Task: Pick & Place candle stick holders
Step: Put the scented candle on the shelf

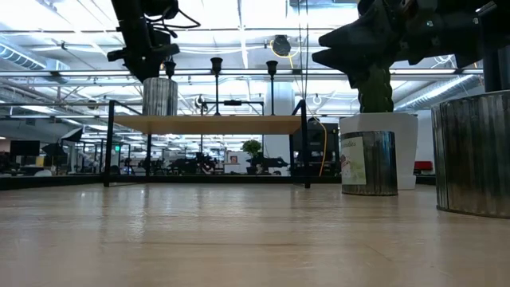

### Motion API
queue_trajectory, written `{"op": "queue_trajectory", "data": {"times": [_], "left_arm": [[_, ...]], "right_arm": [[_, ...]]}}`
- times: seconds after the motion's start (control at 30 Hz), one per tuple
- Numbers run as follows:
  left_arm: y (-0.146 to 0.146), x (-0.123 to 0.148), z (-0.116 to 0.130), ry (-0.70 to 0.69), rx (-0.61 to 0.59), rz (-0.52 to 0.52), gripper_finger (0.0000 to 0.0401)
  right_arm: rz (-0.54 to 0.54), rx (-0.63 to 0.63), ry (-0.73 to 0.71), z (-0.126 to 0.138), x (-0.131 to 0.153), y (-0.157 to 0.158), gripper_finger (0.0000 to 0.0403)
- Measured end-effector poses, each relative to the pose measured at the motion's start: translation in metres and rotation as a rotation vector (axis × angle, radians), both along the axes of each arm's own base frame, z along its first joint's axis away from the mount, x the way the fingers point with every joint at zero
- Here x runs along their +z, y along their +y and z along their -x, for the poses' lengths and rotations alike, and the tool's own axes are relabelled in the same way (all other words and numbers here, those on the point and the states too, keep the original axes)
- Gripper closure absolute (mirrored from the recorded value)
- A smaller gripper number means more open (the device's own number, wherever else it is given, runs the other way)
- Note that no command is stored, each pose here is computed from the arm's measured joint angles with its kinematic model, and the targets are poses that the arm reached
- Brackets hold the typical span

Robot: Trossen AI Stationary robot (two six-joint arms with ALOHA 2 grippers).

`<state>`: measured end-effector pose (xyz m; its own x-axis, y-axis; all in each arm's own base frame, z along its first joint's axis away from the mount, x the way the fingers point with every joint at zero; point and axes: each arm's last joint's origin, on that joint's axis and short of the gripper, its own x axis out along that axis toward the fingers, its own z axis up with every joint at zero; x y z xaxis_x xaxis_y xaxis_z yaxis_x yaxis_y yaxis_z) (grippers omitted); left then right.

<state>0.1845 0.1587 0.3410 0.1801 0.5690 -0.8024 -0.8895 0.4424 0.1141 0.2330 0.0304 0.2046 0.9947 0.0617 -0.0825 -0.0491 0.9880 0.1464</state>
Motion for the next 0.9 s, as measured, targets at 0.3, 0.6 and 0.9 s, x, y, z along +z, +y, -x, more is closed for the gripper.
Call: {"op": "queue_trajectory", "data": {"times": [0.3, 0.6, 0.9], "left_arm": [[-0.031, 0.025, 0.017, -0.154, -0.14, 0.011, 0.0277], [-0.071, 0.056, 0.044, -0.391, -0.338, 0.005, 0.0277], [-0.09, 0.069, 0.04, -0.476, -0.493, -0.083, 0.0277]], "right_arm": [[0.099, -0.02, 0.039, 0.005, 0.001, -0.007, 0.0226], [0.198, -0.056, 0.353, 0.02, 0.024, -0.013, 0.0227], [0.303, 0.004, 0.826, 0.035, 0.004, -0.015, 0.0231]]}}
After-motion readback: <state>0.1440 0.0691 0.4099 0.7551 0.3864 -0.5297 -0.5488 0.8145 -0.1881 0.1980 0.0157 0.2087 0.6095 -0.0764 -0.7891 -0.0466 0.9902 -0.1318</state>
